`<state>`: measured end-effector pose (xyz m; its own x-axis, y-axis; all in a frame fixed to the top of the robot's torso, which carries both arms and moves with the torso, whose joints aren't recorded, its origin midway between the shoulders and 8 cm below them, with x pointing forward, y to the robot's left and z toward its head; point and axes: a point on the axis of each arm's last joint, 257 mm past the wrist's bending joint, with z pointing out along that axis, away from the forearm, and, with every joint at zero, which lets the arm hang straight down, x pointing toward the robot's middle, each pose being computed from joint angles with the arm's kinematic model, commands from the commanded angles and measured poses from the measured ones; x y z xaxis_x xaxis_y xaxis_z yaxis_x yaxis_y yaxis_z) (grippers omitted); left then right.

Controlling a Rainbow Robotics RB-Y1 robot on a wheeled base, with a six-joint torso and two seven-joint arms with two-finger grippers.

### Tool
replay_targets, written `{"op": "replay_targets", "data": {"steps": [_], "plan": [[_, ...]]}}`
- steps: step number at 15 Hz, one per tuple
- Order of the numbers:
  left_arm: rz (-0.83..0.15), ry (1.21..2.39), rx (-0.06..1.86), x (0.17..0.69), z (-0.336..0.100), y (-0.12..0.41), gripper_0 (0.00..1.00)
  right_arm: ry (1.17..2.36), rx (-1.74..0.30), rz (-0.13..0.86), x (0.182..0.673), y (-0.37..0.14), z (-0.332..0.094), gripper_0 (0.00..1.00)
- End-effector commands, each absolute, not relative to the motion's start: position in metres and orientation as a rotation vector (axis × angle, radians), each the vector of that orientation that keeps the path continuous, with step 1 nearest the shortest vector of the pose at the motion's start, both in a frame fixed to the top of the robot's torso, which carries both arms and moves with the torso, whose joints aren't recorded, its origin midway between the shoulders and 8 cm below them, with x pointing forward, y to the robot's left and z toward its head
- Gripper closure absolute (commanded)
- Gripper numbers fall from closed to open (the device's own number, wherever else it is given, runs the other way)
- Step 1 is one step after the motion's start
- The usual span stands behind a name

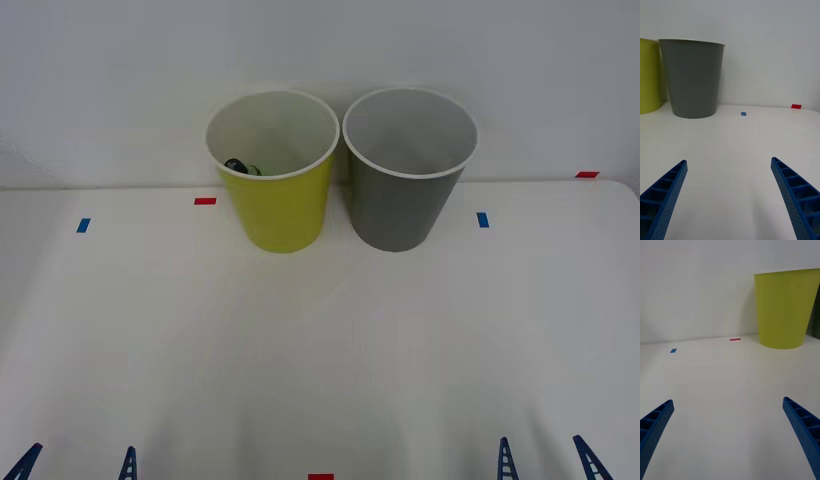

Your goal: Put cans in the gray bin and PET bottles in the light green bin.

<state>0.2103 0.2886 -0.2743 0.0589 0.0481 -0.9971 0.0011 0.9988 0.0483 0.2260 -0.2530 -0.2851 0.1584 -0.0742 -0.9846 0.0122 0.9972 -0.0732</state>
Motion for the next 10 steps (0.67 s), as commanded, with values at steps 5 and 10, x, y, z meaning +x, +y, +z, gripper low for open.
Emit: {"op": "replay_targets", "data": {"steps": [5,10], "plan": [[0.003,1.52,0.046,0.2072,-0.2769,0.285,0.0,1.411,-0.052,-0.062,0.226,-0.253,-0.2851,0.23],[0.004,1.52,0.047,0.2072,-0.2769,0.285,0.0,1.411,-0.052,-0.062,0.226,-0.253,-0.2851,0.23]]}}
